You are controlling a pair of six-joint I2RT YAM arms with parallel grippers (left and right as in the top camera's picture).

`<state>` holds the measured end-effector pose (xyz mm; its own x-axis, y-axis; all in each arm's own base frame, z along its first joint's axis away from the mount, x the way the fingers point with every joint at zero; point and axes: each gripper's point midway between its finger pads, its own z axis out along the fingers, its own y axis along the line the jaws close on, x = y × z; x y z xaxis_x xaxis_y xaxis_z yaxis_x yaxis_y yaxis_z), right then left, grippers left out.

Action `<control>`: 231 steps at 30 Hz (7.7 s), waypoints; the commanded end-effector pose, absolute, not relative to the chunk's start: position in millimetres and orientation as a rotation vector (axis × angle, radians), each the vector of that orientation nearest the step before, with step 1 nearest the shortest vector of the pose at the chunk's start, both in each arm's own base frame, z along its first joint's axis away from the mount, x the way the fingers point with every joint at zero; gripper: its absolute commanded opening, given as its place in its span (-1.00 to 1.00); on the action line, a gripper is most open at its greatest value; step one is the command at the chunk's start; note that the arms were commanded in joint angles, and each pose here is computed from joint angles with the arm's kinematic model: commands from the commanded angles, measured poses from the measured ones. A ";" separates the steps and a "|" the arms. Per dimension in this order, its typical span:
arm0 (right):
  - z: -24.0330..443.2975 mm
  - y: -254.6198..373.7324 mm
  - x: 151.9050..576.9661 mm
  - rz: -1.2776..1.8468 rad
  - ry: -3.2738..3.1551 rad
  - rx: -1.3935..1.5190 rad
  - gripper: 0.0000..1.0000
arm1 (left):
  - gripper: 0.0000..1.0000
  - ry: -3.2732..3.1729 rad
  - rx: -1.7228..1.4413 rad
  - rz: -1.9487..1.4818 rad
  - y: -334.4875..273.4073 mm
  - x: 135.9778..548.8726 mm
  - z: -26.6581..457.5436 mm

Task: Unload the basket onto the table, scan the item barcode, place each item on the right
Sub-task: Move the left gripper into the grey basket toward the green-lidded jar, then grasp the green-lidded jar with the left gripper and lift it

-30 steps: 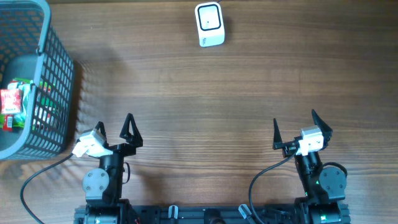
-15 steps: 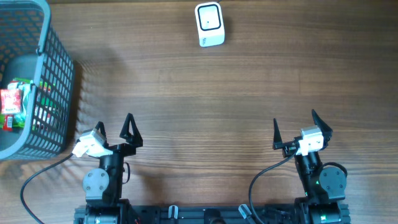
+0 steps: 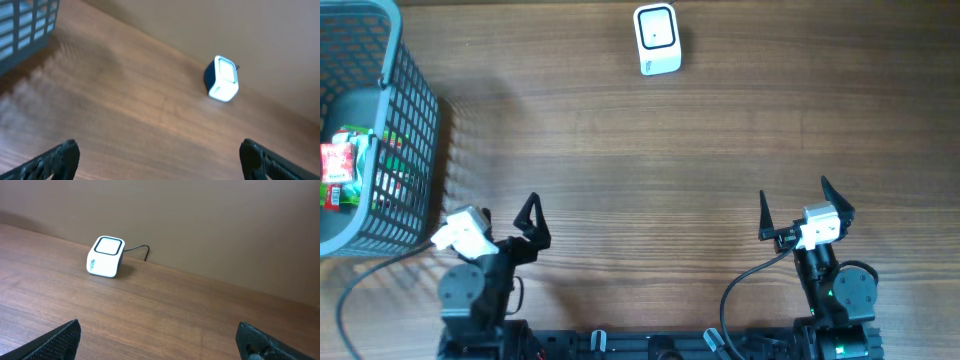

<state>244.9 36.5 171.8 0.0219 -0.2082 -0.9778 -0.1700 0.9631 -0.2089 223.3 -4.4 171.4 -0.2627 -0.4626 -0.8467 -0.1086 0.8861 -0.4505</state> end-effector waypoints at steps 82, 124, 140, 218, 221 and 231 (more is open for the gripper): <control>171.1 32.7 245.7 -0.054 1.560 -0.293 1.00 | 1.00 2.176 -1.044 0.533 218.9 247.0 382.0; 171.1 32.7 245.7 -0.054 1.560 -0.293 0.99 | 0.50 2.737 -0.160 0.016 293.9 286.0 221.4; 171.1 32.7 245.7 -0.054 1.560 -0.293 0.99 | 0.58 2.765 -0.060 -0.129 270.5 318.7 191.2; 171.1 32.7 245.7 -0.054 1.560 -0.294 0.99 | 0.08 2.828 0.049 0.014 255.8 329.8 87.2; 171.1 32.7 245.7 -0.054 1.560 -0.293 0.99 | 0.08 2.775 0.054 0.140 267.8 335.0 127.3; 171.1 32.7 245.7 -0.054 1.560 -0.293 0.99 | 0.10 2.520 0.000 0.553 285.8 327.6 270.4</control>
<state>245.0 36.5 171.2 0.0193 -0.2084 -0.9778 -0.1702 0.9631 -0.2086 333.8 282.9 197.4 -0.9019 0.0947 -0.4215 -0.0264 0.9618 0.2725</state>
